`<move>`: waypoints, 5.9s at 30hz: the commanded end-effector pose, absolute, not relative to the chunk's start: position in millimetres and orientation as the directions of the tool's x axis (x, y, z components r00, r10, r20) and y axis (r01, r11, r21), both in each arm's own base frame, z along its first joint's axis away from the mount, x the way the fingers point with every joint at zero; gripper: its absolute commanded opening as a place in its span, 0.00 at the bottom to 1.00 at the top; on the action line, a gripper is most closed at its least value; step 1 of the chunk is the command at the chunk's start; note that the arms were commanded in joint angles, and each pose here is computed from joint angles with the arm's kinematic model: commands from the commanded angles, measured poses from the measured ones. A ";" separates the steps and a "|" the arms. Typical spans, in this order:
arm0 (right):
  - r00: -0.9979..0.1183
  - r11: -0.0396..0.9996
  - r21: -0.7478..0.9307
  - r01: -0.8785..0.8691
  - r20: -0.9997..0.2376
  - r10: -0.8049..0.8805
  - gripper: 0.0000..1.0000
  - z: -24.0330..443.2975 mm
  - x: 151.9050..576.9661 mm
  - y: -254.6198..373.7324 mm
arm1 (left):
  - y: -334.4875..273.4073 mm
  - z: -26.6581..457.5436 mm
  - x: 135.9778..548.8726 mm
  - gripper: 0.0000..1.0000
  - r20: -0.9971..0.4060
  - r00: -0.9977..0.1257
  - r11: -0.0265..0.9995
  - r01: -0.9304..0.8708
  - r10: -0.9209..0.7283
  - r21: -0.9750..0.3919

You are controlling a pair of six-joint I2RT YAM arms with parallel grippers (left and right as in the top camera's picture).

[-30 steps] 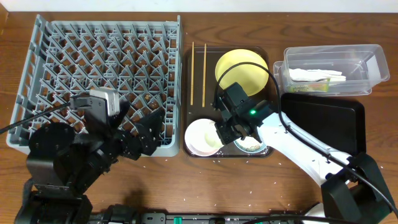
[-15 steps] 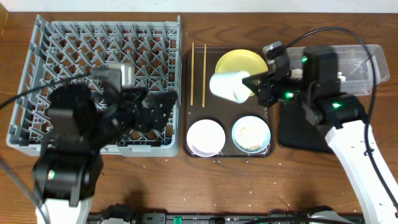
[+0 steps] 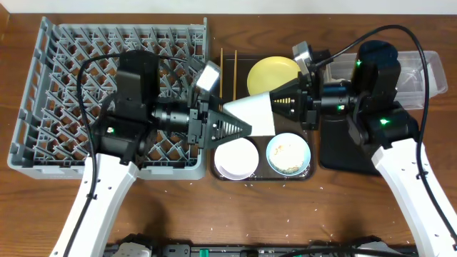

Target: Sort waste into correct bins and load items into the dishwasher

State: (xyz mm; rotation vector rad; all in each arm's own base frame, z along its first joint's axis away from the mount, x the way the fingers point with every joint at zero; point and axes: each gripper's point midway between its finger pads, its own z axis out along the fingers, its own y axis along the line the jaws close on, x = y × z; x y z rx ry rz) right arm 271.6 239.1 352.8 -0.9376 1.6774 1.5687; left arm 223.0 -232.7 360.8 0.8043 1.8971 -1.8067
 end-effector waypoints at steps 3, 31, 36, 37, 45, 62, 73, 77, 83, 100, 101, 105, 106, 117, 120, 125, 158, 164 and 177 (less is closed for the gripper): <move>-0.539 0.062 0.536 -0.842 -0.840 -0.063 0.01 353.2 276.1 242.7 | -235.9 373.0 211.8 0.65 -0.680 -0.719 -0.037 0.682 0.145 -0.730; -0.695 0.605 0.577 -0.548 -0.717 0.054 0.66 290.6 332.6 156.4 | -60.0 273.1 293.4 0.53 -0.437 -0.779 0.762 -0.079 -0.449 -0.642; -0.775 0.763 0.498 -0.412 -0.632 -0.006 0.65 247.0 324.7 152.9 | 41.1 225.8 248.9 0.53 -0.443 -0.692 0.819 -0.518 -0.571 -0.246; -0.777 0.781 0.478 -0.402 -0.629 -0.015 0.65 243.4 324.5 152.7 | 46.6 219.4 245.2 0.53 -0.435 -0.696 0.816 -0.540 -0.571 -0.208; -0.772 0.793 0.432 -0.430 -0.631 -0.075 0.69 237.7 316.8 169.5 | 88.6 178.5 245.8 0.60 -0.398 -0.688 0.739 -0.672 -0.607 0.034; -0.786 0.794 0.437 -0.422 -0.613 -0.081 0.82 234.1 312.6 169.4 | 73.7 132.6 278.5 0.98 -0.214 -0.728 0.757 -0.646 -0.651 -0.103; -0.942 0.959 0.198 -0.201 -0.307 -0.135 0.56 126.8 289.3 181.0 | -46.4 225.2 275.5 0.93 -0.434 -0.863 0.884 -0.032 -0.260 -0.466; -0.986 0.998 0.061 0.028 -0.162 0.037 0.57 61.5 286.5 181.3 | -68.8 226.7 269.5 0.93 -0.452 -0.877 0.891 0.065 -0.164 -0.450; -0.991 0.993 0.039 0.113 -0.074 0.115 0.33 7.0 290.2 190.1 | -66.9 225.1 269.2 0.93 -0.457 -0.877 0.900 0.069 -0.151 -0.430; -0.989 0.995 -0.015 0.095 -0.112 0.092 0.18 25.4 290.9 171.5 | -66.9 224.8 269.3 0.93 -0.456 -0.877 0.900 0.069 -0.151 -0.430; -0.989 0.996 -0.010 0.092 -0.118 0.090 0.17 25.4 291.9 173.4 | -66.9 224.8 269.3 0.93 -0.456 -0.877 0.900 0.069 -0.151 -0.430; -0.988 0.997 -0.002 0.082 -0.129 0.081 0.01 24.0 293.6 178.8 | -66.9 224.4 268.7 0.93 -0.453 -0.879 0.900 0.068 -0.151 -0.431; -0.989 0.996 0.003 0.086 -0.121 0.086 0.01 25.7 292.7 177.5 | -66.9 224.0 268.0 0.93 -0.450 -0.880 0.900 0.066 -0.151 -0.431; -0.935 0.797 0.596 -0.101 -0.331 0.129 0.01 181.3 327.7 127.3 | -66.9 223.1 266.5 0.93 -0.453 -0.882 0.903 0.083 -0.130 -0.421; -0.921 0.805 0.591 -0.052 -0.340 0.190 0.01 180.7 331.7 80.7 | -66.9 223.1 266.5 0.93 -0.453 -0.882 0.903 0.083 -0.130 -0.421; -0.907 0.712 0.701 -0.040 -0.325 0.269 0.01 162.3 328.2 41.1 | -66.9 223.1 266.4 0.93 -0.452 -0.882 0.903 0.082 -0.131 -0.421; -0.714 0.303 0.935 -0.184 -0.339 0.612 0.01 173.5 314.8 -30.3 | -67.0 222.4 265.1 0.93 -0.446 -0.885 0.903 0.079 -0.131 -0.423; -0.738 0.268 0.937 -0.225 -0.343 0.581 0.01 178.6 310.2 -18.4 | -67.1 221.6 263.5 0.93 -0.439 -0.889 0.903 0.076 -0.132 -0.424; -0.739 0.326 0.905 -0.275 -0.416 0.530 0.01 175.3 315.1 -6.2 | -67.1 221.1 262.6 0.93 -0.436 -0.890 0.903 0.074 -0.131 -0.424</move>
